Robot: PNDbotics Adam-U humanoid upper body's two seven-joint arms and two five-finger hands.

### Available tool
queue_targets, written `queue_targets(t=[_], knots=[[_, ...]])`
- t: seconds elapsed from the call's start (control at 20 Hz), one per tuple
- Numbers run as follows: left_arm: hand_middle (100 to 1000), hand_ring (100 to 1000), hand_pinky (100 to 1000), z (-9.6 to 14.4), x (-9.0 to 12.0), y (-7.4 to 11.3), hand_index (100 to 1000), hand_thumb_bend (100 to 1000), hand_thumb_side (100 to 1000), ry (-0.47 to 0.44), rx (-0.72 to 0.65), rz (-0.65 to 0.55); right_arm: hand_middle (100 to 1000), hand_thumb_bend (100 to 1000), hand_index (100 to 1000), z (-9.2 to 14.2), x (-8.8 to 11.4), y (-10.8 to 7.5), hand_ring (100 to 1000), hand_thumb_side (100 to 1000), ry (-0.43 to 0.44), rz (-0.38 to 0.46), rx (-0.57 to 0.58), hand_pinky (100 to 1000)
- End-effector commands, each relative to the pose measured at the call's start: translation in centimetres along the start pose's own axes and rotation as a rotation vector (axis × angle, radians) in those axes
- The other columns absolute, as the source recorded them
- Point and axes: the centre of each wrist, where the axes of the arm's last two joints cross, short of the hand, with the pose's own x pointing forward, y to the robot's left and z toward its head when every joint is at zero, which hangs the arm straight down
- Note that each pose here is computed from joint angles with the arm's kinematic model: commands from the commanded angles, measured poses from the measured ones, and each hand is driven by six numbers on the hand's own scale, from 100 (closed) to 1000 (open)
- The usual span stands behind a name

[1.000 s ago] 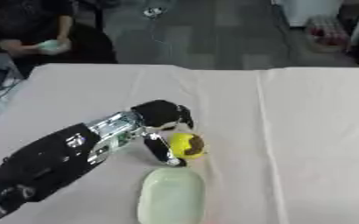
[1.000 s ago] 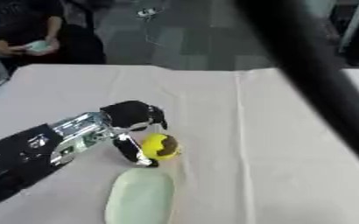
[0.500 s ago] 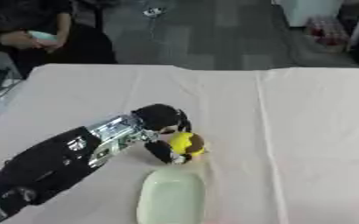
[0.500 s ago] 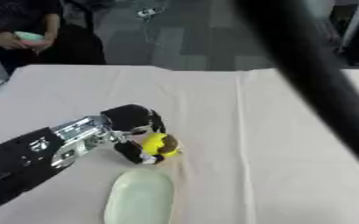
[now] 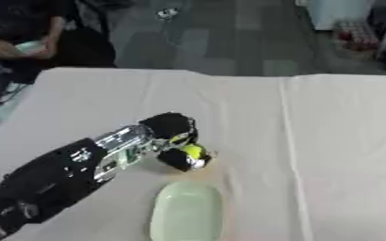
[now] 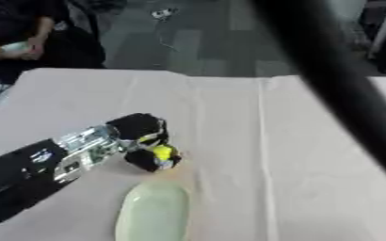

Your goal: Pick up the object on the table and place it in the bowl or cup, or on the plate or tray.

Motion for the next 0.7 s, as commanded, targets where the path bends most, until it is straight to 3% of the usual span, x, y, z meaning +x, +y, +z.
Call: queue_targets(t=[0.05, 0.45, 0.7], knots=[[100, 100, 100, 0.7, -0.3, 2.3, 242, 151, 802, 0.001, 0.058, -0.039, 295, 515, 446, -0.1, 0.3, -0.1, 330, 652, -0.235, -0.203, -0.285, 374], [100, 100, 100, 2.3, 3.0, 5.9, 201, 140, 791, -0.054, 0.128, -0.088, 293, 505, 441, 0.9, 0.6, 0.1, 330, 644, -0.225, -0.183, -0.253, 373], [100, 100, 100, 4.1, 5.8, 6.8, 201, 147, 781, -0.091, 0.041, -0.074, 292, 501, 440, 1.3, 0.7, 0.3, 330, 640, -0.222, -0.180, -0.238, 373]])
